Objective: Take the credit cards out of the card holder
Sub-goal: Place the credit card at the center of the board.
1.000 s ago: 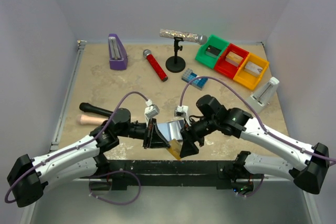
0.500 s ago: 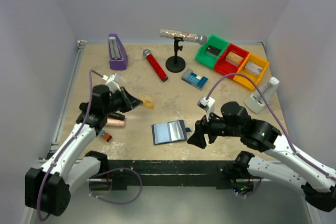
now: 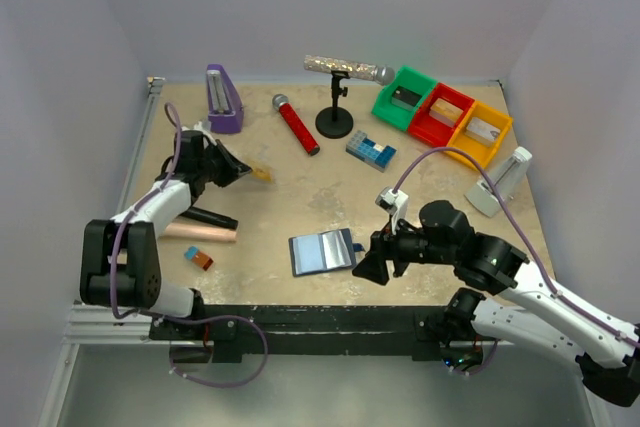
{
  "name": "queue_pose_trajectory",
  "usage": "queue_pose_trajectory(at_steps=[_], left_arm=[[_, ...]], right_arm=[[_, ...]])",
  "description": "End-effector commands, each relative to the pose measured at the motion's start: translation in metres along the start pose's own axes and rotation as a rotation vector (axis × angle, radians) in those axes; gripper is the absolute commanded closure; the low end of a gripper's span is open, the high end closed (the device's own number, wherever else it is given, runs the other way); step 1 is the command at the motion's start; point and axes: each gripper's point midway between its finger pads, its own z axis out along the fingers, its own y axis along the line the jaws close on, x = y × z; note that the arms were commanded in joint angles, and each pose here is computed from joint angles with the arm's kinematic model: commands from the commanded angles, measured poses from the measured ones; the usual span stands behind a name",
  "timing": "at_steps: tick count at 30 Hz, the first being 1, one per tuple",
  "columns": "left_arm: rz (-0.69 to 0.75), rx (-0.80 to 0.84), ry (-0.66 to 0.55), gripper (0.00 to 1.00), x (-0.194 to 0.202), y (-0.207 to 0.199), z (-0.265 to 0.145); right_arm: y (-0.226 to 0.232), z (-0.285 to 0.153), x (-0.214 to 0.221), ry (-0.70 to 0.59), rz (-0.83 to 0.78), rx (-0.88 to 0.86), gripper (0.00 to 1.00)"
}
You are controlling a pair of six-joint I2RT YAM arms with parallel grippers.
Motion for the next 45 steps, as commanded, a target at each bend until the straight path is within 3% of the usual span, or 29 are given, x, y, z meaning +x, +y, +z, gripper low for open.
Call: queue_pose_trajectory(at_steps=[1,10,18,28,37,42,45], left_arm=[[0.030,0.074,-0.096,1.00,-0.047,-0.018,0.009],[-0.014,0.023,-0.011,1.00,-0.042,0.024,0.044],[0.006,0.003,0.001,1.00,-0.042,0.037,0.047],[0.030,-0.012,0.014,0.68,-0.049,0.037,0.044],[0.026,-0.060,-0.047,0.45,-0.073,0.032,0.020],[0.033,-0.048,-0.194,0.41,-0.081,0.009,-0.028],[0.094,-0.001,-0.232,0.40,-0.047,-0.021,-0.051]], right_arm=[[0.014,-0.001,-0.016,-0.044,-0.034,-0.057,0.34],[0.013,0.003,-0.009,-0.018,-0.019,-0.066,0.34],[0.008,0.006,-0.005,-0.010,-0.014,-0.053,0.34],[0.006,0.013,-0.003,0.006,-0.004,-0.052,0.34],[-0.004,0.015,0.001,0.021,-0.003,-0.004,0.33],[-0.029,0.020,0.001,0.013,0.016,0.131,0.30],[-0.051,0.026,-0.001,-0.005,0.056,0.246,0.28]])
